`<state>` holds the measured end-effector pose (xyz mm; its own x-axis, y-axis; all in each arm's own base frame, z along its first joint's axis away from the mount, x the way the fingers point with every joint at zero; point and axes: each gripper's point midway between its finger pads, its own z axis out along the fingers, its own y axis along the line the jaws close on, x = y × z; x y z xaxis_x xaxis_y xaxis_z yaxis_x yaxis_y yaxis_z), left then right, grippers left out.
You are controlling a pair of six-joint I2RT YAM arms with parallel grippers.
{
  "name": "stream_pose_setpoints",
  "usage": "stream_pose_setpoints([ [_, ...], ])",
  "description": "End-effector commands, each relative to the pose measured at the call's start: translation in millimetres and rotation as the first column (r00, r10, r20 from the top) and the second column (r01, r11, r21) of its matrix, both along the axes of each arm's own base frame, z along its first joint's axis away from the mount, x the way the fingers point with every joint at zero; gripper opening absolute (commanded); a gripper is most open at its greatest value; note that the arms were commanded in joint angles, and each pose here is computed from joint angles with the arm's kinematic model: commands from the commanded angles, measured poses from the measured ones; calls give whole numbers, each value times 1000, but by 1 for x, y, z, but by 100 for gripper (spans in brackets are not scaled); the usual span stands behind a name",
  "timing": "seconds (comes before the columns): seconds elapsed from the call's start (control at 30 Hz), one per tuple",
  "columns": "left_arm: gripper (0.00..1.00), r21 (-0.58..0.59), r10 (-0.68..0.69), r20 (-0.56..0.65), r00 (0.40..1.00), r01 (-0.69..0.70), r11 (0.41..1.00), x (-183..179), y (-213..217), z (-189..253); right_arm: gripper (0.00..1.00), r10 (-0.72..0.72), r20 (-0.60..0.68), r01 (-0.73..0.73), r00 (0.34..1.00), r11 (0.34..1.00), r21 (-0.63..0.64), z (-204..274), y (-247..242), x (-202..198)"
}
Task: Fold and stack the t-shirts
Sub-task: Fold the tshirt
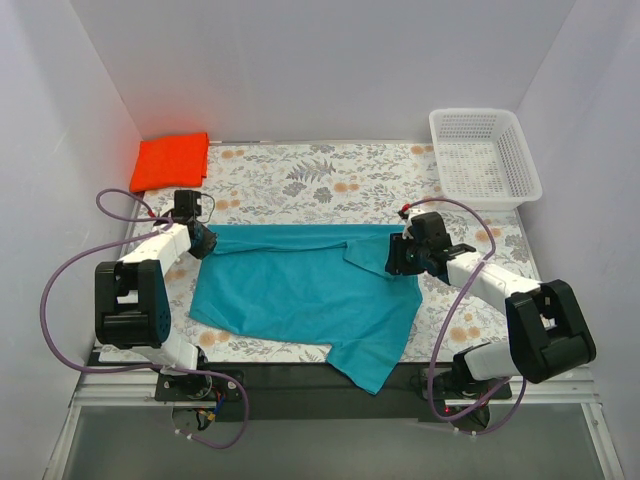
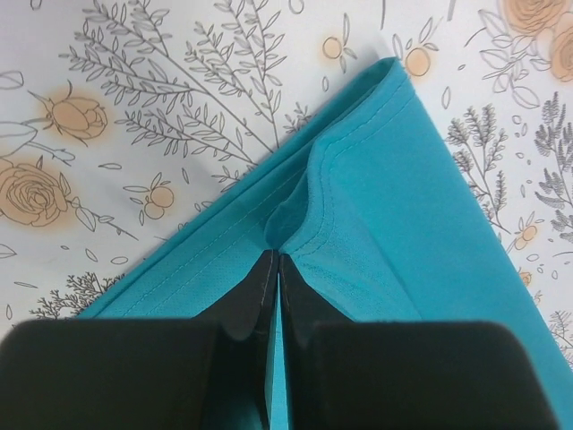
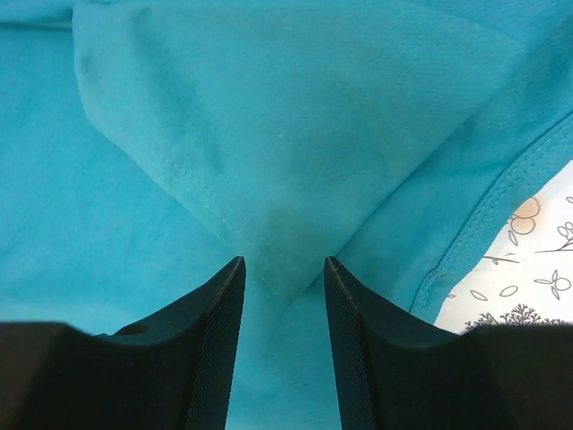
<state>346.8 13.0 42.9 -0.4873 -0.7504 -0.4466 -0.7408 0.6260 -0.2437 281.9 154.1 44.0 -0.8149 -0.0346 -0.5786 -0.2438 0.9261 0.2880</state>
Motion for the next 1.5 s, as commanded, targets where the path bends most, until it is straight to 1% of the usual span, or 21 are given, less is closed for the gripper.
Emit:
stream_pose_setpoints([
  [0.0,0,52,-8,47,999,6,999,10,10,24,48,63,27,-61,998,997,-54,7,0,0],
  [0.2,0,50,-21,43,999,19,999,10,8,25,48,73,7,-72,997,992,-107,0,4,-2],
  [0.37,0,50,-26,41,999,24,998,9,8,25,48,69,-12,-70,998,991,-116,-8,5,-5],
  [0.5,0,44,-29,33,999,27,999,8,6,22,45,74,-17,-75,997,990,-118,-10,7,-5],
  [0.53,0,44,-27,32,999,26,999,8,6,21,44,61,-8,-61,998,989,-136,-10,4,-3],
  [0.63,0,47,-27,28,999,26,999,8,6,20,38,60,-10,-61,998,988,-144,-11,3,-4],
  [0.73,0,51,-25,33,999,23,998,9,7,22,27,63,-8,-63,998,987,-151,-12,2,-4],
  [0.77,0,52,-26,34,999,25,998,10,7,23,18,61,-6,-61,998,986,-152,-11,2,-4],
  [0.87,0,56,-22,38,999,20,998,11,8,26,1,57,4,-56,998,987,-153,-5,1,-3],
  [1.03,0,68,-28,40,999,25,997,15,9,32,1,41,10,-39,999,983,-179,5,-7,-7],
  [1.27,0,84,-32,35,999,29,996,16,12,39,1,44,27,-39,999,984,-174,21,-10,-12],
  [1.37,0,89,-27,19,999,26,996,12,13,36,1,46,12,-43,999,982,-181,16,-12,-16],
  [1.47,0,97,-10,-6,1000,11,995,5,16,28,1,54,-30,-58,998,981,-188,3,-13,-23],
])
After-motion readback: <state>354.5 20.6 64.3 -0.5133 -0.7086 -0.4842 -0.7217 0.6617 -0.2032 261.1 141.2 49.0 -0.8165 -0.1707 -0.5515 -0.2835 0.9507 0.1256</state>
